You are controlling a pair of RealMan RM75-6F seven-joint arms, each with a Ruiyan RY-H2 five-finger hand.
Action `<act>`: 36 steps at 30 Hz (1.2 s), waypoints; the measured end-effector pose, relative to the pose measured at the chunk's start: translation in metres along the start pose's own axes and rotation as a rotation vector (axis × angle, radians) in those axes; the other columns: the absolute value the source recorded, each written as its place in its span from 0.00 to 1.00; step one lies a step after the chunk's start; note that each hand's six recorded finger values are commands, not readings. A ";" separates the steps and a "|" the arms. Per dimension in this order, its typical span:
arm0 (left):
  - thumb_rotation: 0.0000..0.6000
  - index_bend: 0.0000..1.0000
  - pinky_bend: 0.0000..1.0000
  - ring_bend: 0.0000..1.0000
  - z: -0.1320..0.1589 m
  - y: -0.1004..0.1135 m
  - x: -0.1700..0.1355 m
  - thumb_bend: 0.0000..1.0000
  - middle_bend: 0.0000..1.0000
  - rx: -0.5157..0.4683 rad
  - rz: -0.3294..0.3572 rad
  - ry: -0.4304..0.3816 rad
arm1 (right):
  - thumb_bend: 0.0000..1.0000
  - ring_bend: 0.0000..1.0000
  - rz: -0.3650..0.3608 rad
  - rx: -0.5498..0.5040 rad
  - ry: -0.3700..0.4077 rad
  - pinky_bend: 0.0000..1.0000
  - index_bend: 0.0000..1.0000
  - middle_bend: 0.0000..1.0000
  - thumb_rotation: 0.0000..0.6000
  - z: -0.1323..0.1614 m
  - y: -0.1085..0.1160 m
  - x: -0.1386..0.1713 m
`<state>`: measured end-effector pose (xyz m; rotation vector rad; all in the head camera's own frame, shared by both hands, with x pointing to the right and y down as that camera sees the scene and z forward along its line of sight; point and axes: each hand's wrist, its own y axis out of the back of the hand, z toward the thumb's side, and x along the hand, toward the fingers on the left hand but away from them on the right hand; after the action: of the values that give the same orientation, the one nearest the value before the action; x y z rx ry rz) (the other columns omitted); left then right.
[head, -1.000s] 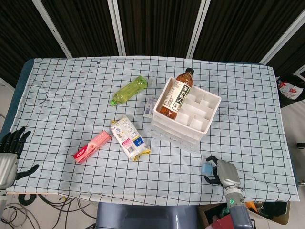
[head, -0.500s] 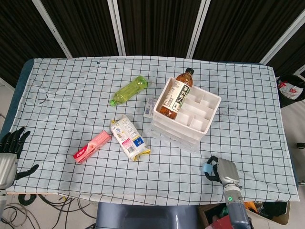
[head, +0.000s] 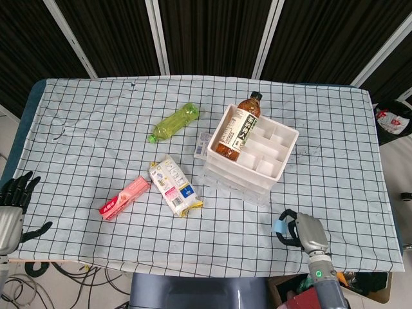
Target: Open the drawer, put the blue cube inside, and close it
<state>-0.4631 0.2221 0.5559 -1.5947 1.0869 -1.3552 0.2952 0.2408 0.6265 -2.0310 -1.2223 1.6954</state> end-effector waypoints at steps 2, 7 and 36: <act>1.00 0.00 0.00 0.00 0.000 0.000 0.000 0.02 0.00 0.003 0.000 -0.001 | 0.40 0.87 -0.019 -0.002 0.021 0.78 0.62 0.87 1.00 0.004 0.016 0.007; 1.00 0.00 0.00 0.00 0.001 -0.001 -0.001 0.02 0.00 0.006 -0.001 -0.005 | 0.40 0.87 -0.093 -0.012 0.088 0.78 0.62 0.87 1.00 0.019 0.060 0.026; 1.00 0.00 0.00 0.00 0.000 -0.001 0.000 0.02 0.00 0.002 -0.007 -0.004 | 0.40 0.87 -0.180 0.007 0.294 0.78 0.62 0.87 1.00 0.124 0.074 -0.003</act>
<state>-0.4625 0.2228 0.5567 -1.6002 1.0779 -1.3565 0.2169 0.1519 0.5431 -2.0083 -1.2508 1.2665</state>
